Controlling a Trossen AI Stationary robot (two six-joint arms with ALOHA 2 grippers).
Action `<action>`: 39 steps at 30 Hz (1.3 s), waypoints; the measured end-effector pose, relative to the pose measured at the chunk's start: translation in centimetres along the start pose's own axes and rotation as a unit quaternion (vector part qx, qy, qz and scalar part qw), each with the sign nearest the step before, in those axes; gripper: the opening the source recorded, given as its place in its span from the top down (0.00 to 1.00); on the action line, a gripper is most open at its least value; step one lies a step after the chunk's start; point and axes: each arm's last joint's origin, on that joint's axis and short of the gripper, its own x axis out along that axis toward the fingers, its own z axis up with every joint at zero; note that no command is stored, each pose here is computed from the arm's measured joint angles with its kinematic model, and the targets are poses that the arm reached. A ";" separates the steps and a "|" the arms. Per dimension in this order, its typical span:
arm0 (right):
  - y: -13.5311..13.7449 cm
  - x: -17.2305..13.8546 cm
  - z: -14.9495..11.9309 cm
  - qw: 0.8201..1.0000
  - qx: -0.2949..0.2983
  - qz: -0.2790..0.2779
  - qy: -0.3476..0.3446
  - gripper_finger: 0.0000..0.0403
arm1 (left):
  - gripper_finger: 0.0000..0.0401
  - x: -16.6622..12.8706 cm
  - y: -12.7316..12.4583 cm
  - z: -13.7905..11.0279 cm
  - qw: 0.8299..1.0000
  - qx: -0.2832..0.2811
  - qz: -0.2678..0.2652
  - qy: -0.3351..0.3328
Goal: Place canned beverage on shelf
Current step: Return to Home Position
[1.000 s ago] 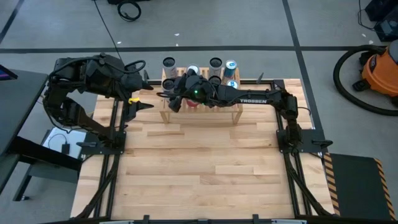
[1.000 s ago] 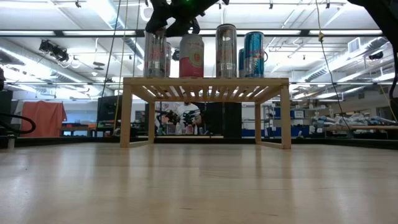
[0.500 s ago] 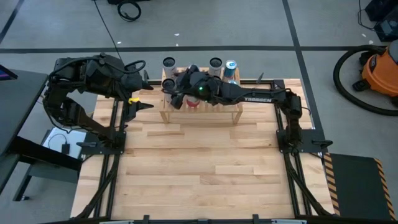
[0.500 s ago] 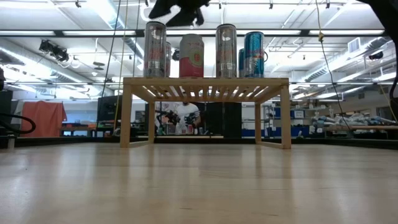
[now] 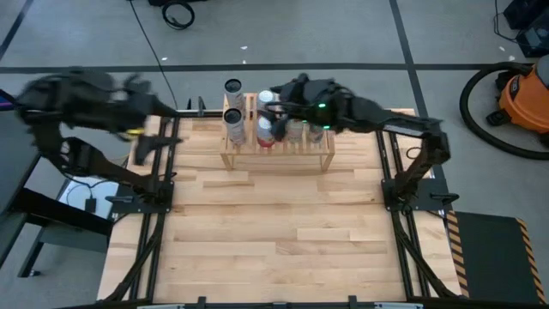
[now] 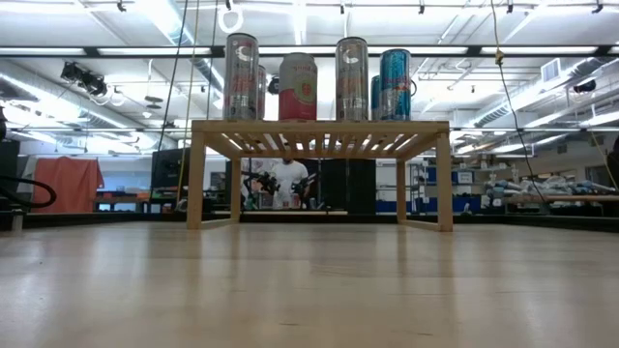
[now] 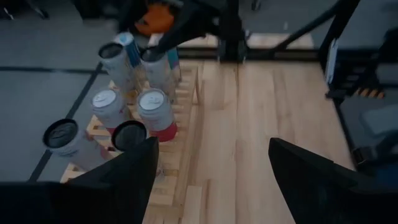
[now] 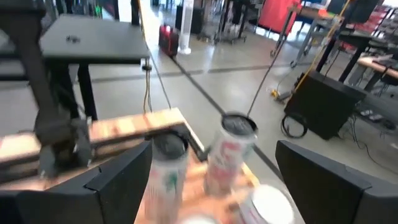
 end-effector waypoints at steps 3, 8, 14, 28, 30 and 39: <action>-1.0 -3.4 0.7 1.000 -0.002 0.007 0.019 0.13 | 0.24 -3.2 0.2 -1.3 0.999 -0.012 0.001 -0.038; -2.4 -9.2 2.0 0.999 0.018 0.032 0.017 0.13 | 0.24 -8.3 0.6 -4.3 0.994 -0.035 0.001 -0.100; -3.8 -15.7 2.3 0.998 0.021 0.061 -0.024 0.13 | 0.24 -12.1 0.7 -8.4 0.989 -0.049 0.000 -0.139; -4.7 -22.0 -7.2 0.979 0.042 0.125 -0.154 0.13 | 0.24 -6.0 -0.1 -14.3 0.984 -0.036 -0.019 -0.171; -4.4 -22.0 -9.0 0.977 0.045 0.134 -0.160 0.13 | 0.24 -4.0 -0.3 -15.4 0.985 -0.033 -0.020 -0.169; -2.7 -21.0 -17.5 0.959 0.073 0.170 -0.215 0.13 | 0.24 2.9 -1.3 -21.1 0.975 -0.026 -0.050 -0.216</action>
